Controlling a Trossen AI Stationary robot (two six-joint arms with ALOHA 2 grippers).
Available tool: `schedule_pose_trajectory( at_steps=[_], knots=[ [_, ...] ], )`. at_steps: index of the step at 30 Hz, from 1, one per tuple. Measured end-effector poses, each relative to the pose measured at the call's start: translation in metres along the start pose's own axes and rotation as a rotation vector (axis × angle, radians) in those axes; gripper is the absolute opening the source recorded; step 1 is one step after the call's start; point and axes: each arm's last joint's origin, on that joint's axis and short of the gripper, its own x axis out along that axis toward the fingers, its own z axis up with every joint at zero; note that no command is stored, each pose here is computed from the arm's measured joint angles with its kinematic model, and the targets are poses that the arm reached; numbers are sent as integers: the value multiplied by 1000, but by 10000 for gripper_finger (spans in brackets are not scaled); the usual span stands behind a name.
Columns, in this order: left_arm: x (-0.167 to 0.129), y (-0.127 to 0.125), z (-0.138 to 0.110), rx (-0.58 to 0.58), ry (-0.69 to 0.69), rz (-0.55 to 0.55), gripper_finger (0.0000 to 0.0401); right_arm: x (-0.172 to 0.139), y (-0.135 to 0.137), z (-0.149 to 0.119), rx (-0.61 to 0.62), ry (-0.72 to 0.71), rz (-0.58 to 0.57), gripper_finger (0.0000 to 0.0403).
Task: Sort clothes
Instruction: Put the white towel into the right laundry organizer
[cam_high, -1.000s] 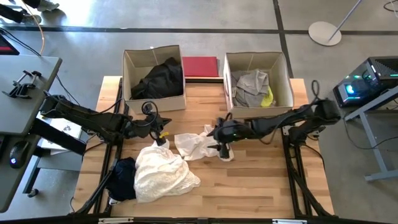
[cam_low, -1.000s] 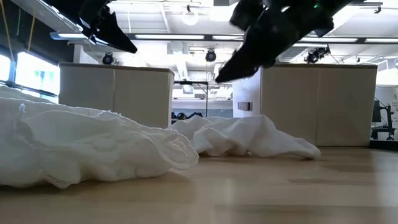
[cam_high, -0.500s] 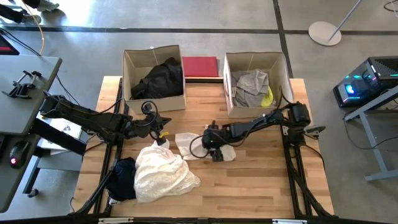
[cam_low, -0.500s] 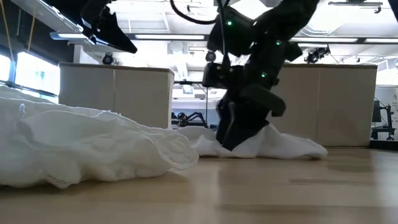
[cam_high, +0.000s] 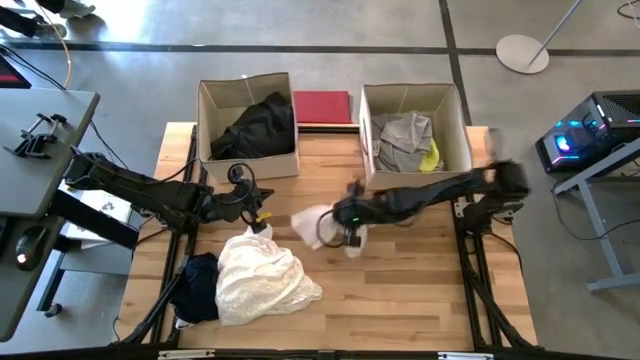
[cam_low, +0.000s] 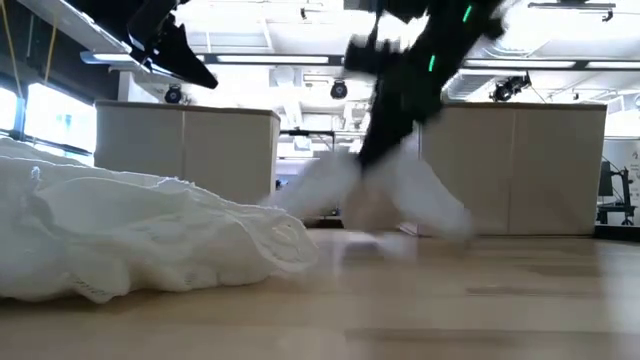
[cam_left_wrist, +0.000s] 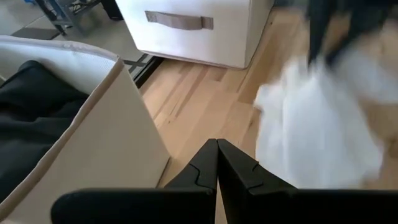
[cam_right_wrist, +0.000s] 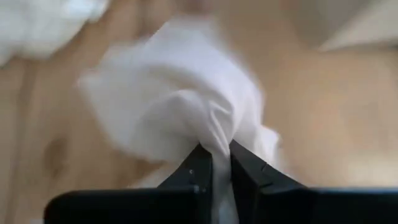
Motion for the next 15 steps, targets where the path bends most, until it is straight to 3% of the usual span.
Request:
schedule_pose_trajectory(
  at_steps=[5,9,12,15],
  knots=[
    [0,1,-2,13,8,31,0,-95,-14,9,22,-150,-289,6],
    [0,2,-1,15,4,53,0,-176,-40,8,148,-210,-535,6],
    [0,2,-1,15,2,64,0,-221,-62,5,219,-218,-718,4],
    [0,3,-1,15,-1,77,0,-254,-90,0,299,-205,-818,4]
  ],
)
